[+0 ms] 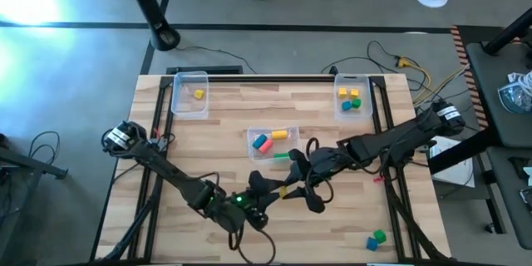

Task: Sort blocks by size
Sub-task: Put the yellow triangle block into the left transparent bin

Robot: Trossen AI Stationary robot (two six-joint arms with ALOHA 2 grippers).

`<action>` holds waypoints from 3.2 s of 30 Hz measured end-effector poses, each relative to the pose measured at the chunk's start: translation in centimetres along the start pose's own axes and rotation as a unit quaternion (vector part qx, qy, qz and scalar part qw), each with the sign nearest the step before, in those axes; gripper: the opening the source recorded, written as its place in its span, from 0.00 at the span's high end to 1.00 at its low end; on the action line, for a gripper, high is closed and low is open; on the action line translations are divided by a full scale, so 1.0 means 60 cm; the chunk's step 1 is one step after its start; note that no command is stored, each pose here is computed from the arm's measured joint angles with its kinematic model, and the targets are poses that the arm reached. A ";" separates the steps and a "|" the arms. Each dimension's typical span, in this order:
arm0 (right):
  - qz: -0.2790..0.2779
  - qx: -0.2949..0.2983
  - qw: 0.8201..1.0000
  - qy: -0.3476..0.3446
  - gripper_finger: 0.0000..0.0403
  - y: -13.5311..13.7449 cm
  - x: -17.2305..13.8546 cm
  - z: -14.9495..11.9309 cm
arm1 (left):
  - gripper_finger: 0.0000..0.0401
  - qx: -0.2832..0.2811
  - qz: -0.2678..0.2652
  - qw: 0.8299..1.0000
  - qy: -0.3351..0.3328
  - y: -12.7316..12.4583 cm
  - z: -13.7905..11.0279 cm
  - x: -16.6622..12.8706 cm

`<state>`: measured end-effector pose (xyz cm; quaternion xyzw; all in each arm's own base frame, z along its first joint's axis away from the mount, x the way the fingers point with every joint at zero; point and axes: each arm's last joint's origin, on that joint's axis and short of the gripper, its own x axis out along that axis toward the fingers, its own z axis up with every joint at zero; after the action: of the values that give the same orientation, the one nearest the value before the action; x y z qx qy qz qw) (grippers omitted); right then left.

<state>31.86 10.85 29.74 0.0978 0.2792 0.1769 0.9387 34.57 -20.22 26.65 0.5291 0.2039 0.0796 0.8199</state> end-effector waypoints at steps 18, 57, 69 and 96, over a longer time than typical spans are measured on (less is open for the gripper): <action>0.011 -0.020 1.000 -0.022 0.68 0.002 -0.004 0.008 | 0.49 0.064 0.020 0.998 0.019 0.001 0.034 0.007; -0.092 0.028 0.988 0.122 0.44 0.154 -0.020 -0.182 | 0.59 -0.344 -0.032 0.808 0.477 0.226 -0.397 -0.086; -0.080 0.014 0.993 0.084 0.36 0.183 -0.047 -0.148 | 0.59 -0.554 -0.063 0.619 0.553 0.212 -0.706 -0.067; -0.197 -0.045 0.978 0.044 0.29 0.105 -0.029 -0.104 | 0.59 -0.581 -0.118 0.494 0.636 0.167 -0.841 0.031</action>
<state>25.31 16.48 27.23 -0.0093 0.3257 0.0053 0.9454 16.01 26.82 17.17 -0.2898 0.6385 0.3978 0.5917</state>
